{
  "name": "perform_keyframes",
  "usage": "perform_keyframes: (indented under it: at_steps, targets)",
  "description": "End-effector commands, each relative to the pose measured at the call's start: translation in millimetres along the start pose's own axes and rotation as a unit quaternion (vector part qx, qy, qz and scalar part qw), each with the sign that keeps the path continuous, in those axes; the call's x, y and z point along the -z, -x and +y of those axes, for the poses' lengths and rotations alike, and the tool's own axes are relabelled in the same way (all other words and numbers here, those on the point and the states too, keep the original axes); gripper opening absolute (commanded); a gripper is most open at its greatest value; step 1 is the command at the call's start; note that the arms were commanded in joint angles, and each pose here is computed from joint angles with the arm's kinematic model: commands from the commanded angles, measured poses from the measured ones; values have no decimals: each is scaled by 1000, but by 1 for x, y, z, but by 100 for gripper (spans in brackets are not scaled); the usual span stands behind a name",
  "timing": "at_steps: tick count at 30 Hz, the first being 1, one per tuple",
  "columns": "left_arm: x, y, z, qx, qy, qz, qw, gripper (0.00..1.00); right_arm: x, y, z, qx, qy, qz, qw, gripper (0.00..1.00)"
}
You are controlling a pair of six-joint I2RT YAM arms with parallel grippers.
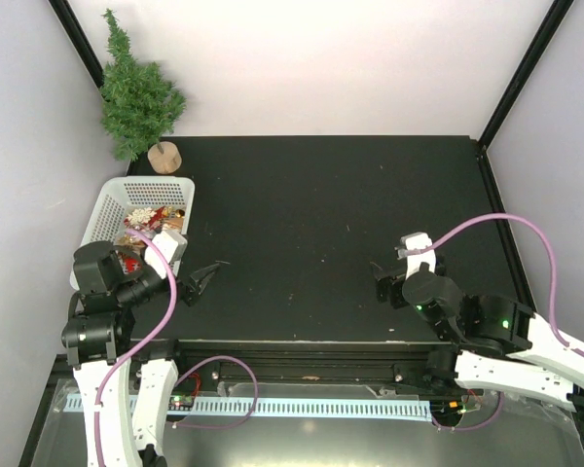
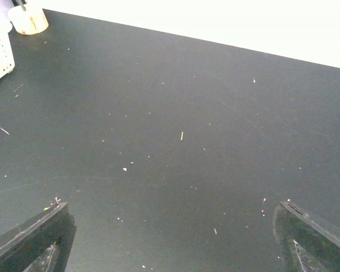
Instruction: Decorate the small christmas tree
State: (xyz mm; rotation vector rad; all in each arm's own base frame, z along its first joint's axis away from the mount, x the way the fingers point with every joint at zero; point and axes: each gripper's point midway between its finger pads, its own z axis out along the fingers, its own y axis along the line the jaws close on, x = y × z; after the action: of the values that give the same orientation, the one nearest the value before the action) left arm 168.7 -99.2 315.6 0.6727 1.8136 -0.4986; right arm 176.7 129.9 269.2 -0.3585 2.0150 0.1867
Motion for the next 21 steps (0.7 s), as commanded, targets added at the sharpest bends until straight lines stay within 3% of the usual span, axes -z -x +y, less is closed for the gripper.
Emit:
perform_keyframes:
  at_steps: [1, 8, 14, 18, 21]
  targets:
    - [-3, -1, 7, 5, 8, 6, 1000, 99, -8, -2, 11, 4, 7, 11, 1000, 95]
    - [-9, -13, 51, 11, 90, 69, 993, 99, -18, -7, 28, 36, 17, 41, 998, 89]
    - [-17, -28, 117, 0, 202, 129, 971, 99, -16, -2, 34, 31, 22, 53, 998, 88]
    - [-30, -64, 162, 40, 236, 209, 948, 98, -13, 3, 47, 9, 51, 66, 996, 87]
    - [-31, -77, 189, 63, 258, 220, 939, 97, -14, 4, 52, 2, 63, 67, 996, 87]
